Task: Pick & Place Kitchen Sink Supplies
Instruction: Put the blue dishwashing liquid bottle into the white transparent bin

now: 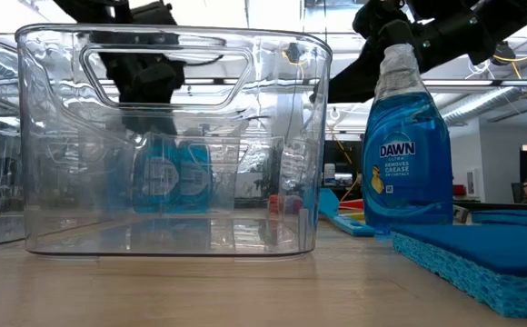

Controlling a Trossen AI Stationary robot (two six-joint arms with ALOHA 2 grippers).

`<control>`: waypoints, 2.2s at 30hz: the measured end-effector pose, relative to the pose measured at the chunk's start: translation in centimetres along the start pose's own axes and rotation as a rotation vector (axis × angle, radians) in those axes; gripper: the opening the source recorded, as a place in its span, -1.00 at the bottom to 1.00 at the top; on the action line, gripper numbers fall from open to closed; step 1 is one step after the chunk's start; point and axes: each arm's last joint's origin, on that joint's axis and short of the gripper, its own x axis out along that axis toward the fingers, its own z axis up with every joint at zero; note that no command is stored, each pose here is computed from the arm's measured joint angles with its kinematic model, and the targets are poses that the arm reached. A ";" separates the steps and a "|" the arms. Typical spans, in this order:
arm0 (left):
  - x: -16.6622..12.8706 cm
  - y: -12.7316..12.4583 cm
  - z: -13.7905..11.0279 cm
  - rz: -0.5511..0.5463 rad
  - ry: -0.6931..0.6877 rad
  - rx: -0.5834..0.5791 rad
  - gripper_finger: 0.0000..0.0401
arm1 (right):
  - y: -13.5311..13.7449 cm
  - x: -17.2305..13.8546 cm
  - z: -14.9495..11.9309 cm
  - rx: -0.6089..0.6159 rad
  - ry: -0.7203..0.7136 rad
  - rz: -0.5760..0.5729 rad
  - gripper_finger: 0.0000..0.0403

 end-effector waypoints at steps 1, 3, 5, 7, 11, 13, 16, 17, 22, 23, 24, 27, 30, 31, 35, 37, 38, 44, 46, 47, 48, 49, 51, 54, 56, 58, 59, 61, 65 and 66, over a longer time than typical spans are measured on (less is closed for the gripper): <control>-0.5 -0.1 0.3 0.000 -0.004 0.005 0.81 | 0.0 -0.1 0.1 -0.003 -0.004 0.000 0.43; -1.4 -0.3 1.3 0.001 -0.034 0.013 0.81 | -0.1 -0.5 0.4 -0.006 -0.020 -0.001 0.43; -2.6 -0.5 2.2 -0.001 -0.053 0.016 0.79 | 0.0 -1.0 0.9 -0.006 -0.045 0.001 0.43; -3.8 -0.8 3.4 -0.011 -0.103 0.016 0.76 | 0.4 -1.9 1.3 -0.010 -0.061 0.006 0.43; -5.7 -1.6 5.1 -0.039 -0.189 0.008 0.72 | 2.2 -4.2 1.6 -0.006 -0.029 0.045 0.43; -6.2 -2.1 5.7 -0.061 -0.239 0.015 0.70 | 3.1 -5.2 1.1 0.051 0.028 0.099 0.43; -6.3 -2.8 5.9 -0.081 -0.268 0.045 0.70 | 4.5 -6.7 0.2 0.155 0.149 0.166 0.43; -6.3 -3.0 6.0 -0.087 -0.274 0.058 0.71 | 5.0 -7.1 -0.2 0.180 0.192 0.184 0.43; -6.3 -3.6 5.8 -0.103 -0.273 0.081 0.72 | 7.3 -8.7 -1.6 0.328 0.390 0.357 0.43; -6.3 -3.7 5.8 -0.107 -0.272 0.080 0.72 | 7.9 -9.0 -1.8 0.347 0.405 0.402 0.43; -6.3 -3.8 5.7 -0.110 -0.271 0.082 0.71 | 8.6 -9.1 -2.0 0.358 0.403 0.453 0.43; -6.3 -4.1 5.7 -0.118 -0.269 0.090 0.68 | 10.6 -9.1 -3.3 0.354 0.333 0.600 0.43; -6.3 -4.3 5.6 -0.123 -0.268 0.095 0.66 | 11.9 -8.5 -4.6 0.385 0.215 0.725 0.43; -6.3 -4.3 5.6 -0.123 -0.268 0.096 0.65 | 12.0 -8.2 -5.1 0.400 0.180 0.747 0.43; -6.3 -4.3 5.6 -0.123 -0.268 0.095 0.66 | 12.1 -6.9 -6.5 0.445 0.095 0.749 0.43; -6.3 -4.3 5.6 -0.123 -0.268 0.095 0.67 | 12.1 -6.1 -7.1 0.460 0.104 0.727 0.43; -6.3 -4.3 5.6 -0.123 -0.268 0.095 0.67 | 12.2 -5.7 -7.4 0.467 0.112 0.718 0.43; -6.3 -4.3 5.6 -0.122 -0.269 0.105 0.68 | 12.6 -3.3 -8.4 0.436 0.116 0.664 0.43; -6.3 -4.3 5.6 -0.120 -0.269 0.115 0.68 | 12.6 -3.0 -8.7 0.410 0.105 0.623 0.43; -6.3 -4.3 5.6 -0.120 -0.269 0.116 0.68 | 12.5 -2.9 -8.8 0.403 0.102 0.593 0.42; -6.3 -4.3 5.6 -0.120 -0.269 0.116 0.68 | 12.4 -2.8 -8.9 0.393 0.103 0.568 0.42; -6.3 -4.3 5.6 -0.120 -0.269 0.118 0.67 | 12.3 -2.8 -9.0 0.384 0.109 0.545 0.41; -6.3 -4.3 5.6 -0.120 -0.269 0.119 0.65 | 12.1 -2.8 -9.3 0.373 0.133 0.494 0.39; -6.3 -4.3 5.6 -0.119 -0.270 0.121 0.64 | 11.9 -2.8 -9.6 0.355 0.168 0.429 0.35; -6.3 -4.3 5.6 -0.120 -0.270 0.122 0.65 | 11.7 -2.9 -9.8 0.341 0.189 0.392 0.34; -6.3 -4.3 5.6 -0.119 -0.270 0.122 0.66 | 11.4 -3.0 -10.0 0.321 0.203 0.339 0.32; -6.3 -4.3 5.6 -0.119 -0.270 0.122 0.67 | 11.3 -3.0 -10.0 0.312 0.199 0.306 0.32; -6.3 -4.3 5.6 -0.120 -0.270 0.122 0.68 | 11.0 -3.1 -10.0 0.287 0.188 0.242 0.32; -6.3 -4.3 5.6 -0.119 -0.270 0.129 0.67 | 10.7 -3.1 -10.2 0.252 0.183 0.149 0.32; -6.3 -4.3 5.6 -0.119 -0.270 0.129 0.66 | 10.6 -3.1 -10.3 0.246 0.185 0.130 0.32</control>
